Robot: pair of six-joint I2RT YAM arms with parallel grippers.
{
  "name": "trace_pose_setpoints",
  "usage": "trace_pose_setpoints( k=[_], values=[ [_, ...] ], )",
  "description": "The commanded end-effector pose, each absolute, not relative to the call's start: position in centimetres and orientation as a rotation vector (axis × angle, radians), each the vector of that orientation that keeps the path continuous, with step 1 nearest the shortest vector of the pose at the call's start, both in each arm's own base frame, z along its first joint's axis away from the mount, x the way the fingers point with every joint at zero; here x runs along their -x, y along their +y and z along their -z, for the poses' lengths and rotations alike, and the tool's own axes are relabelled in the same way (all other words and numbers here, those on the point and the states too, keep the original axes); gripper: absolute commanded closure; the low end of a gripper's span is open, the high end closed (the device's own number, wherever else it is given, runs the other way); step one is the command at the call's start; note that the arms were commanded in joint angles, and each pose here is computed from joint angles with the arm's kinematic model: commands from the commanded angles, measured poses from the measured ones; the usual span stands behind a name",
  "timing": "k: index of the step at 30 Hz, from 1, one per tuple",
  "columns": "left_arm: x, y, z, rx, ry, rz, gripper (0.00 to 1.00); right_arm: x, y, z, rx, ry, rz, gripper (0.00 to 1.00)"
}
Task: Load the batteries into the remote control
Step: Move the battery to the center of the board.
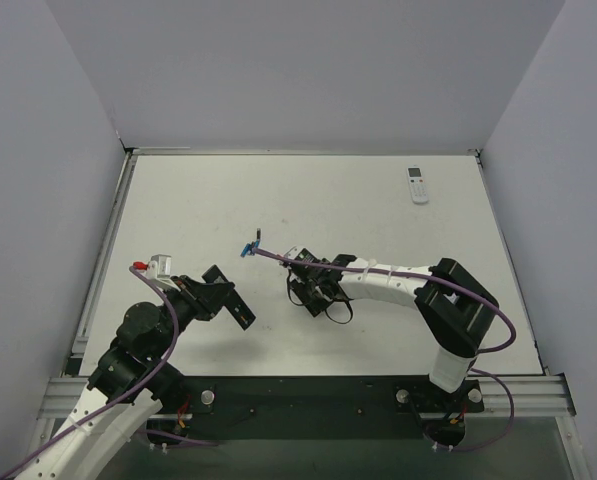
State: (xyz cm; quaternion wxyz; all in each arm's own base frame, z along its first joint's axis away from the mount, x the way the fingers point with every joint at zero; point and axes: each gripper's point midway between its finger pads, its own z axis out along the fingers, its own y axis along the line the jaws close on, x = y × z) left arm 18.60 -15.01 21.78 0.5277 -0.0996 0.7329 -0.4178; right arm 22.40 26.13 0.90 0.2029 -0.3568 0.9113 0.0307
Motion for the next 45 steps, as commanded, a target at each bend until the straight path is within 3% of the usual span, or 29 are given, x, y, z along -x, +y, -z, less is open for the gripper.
trace_pose_setpoints(
  k=[1, 25, 30, 37, 45],
  values=[
    [-18.4, -15.4, -23.6, 0.220, 1.688, 1.052, 1.00, -20.3, 23.1, 0.0, 1.098, 2.651, 0.024, 0.64],
    [-18.4, -15.4, -23.5, 0.215, 1.690, 1.049, 1.00, -22.3, 21.1, -0.9, 0.959, 2.678, 0.223, 0.64],
    [-18.3, -15.2, -23.6, 0.216, 1.691, 1.039, 1.00, -21.9, 22.4, -2.7, 0.982, 2.652, 0.090, 0.63],
    [-18.3, -15.2, -24.0, 0.212, 1.682, 1.042, 1.00, -20.7, 26.3, -5.1, 1.075, 2.615, -0.209, 0.52],
    [-18.0, -15.0, -24.2, 0.205, 1.685, 1.033, 1.00, -21.9, 27.2, -4.2, 1.128, 2.611, -0.188, 0.55]
  ],
)
